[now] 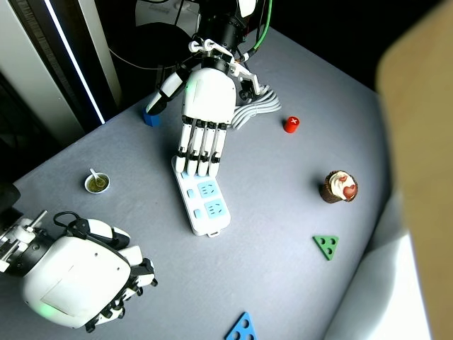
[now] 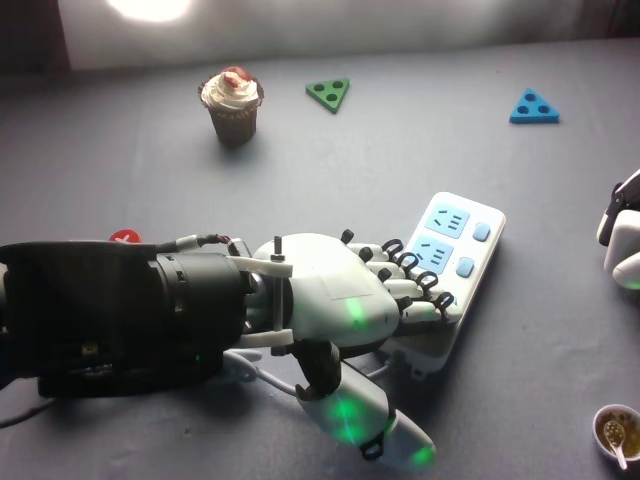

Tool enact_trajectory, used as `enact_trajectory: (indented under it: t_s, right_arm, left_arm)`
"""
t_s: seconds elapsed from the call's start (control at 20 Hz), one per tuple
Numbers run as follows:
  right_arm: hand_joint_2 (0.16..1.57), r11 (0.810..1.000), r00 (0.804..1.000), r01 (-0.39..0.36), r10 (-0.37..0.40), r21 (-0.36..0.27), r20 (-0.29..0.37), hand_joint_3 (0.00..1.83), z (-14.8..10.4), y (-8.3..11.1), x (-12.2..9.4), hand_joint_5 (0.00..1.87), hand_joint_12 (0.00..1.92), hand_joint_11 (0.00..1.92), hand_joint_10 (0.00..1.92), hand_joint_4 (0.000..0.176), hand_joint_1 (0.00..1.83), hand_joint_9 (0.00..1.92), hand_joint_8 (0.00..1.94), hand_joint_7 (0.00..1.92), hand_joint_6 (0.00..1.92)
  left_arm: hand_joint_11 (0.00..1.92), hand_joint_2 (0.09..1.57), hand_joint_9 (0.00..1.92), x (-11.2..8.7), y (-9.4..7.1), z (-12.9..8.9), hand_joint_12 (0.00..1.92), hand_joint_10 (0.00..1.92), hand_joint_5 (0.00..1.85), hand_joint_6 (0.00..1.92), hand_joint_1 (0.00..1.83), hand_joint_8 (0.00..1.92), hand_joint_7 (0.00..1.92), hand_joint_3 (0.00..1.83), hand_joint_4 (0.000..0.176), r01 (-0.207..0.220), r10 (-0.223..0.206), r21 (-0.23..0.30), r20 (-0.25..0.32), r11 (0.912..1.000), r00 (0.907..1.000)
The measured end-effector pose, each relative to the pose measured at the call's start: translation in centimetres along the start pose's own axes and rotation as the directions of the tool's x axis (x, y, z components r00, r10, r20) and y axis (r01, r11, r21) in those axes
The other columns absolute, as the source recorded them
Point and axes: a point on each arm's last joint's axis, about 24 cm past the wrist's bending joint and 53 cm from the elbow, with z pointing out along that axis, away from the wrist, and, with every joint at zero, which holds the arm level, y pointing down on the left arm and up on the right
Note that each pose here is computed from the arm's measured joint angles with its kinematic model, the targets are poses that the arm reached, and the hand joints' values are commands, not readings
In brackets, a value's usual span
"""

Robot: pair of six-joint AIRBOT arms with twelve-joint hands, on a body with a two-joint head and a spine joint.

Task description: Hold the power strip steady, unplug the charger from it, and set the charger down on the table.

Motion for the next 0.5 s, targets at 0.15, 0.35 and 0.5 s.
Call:
enact_trajectory:
  t_s: [0.15, 0.35, 0.5]
  right_arm:
    - [1.06, 1.000, 1.000, 0.004, -0.004, -0.002, -0.002, 0.00, -0.03, 0.06, -0.02, 0.54, 0.92, 0.52, 0.00, 0.000, 0.99, 0.83, 0.00, 0.69, 0.03]
    - [0.99, 1.000, 1.000, -0.018, 0.018, -0.008, 0.017, 0.00, 0.04, 0.26, -0.70, 0.16, 0.46, 0.20, 0.00, 0.000, 0.76, 0.34, 0.00, 0.30, 0.00]
    - [0.94, 1.000, 0.999, -0.030, 0.030, -0.008, 0.017, 0.00, 0.13, 0.27, -0.69, 0.08, 0.36, 0.12, 0.00, 0.000, 0.67, 0.22, 0.00, 0.19, 0.00]
  left_arm:
    - [0.06, 1.02, 0.10, -0.03, 0.10, -0.05, 0.11, 0.01, 0.08, 0.01, 0.00, 0.01, 0.10, 0.00, 0.000, 0.000, 0.000, -0.002, 0.001, 1.0000, 1.0000]
    - [0.02, 1.01, 0.06, -0.27, 0.05, -0.06, 0.10, 0.00, 0.06, 0.00, 0.00, 0.00, 0.07, 0.00, 0.000, 0.002, -0.002, -0.003, 0.005, 1.0000, 1.0000]
    - [0.03, 1.02, 0.06, -0.30, 0.06, -0.06, 0.10, 0.00, 0.05, 0.00, 0.00, 0.00, 0.07, 0.00, 0.000, 0.002, -0.002, -0.003, 0.005, 1.0000, 1.0000]
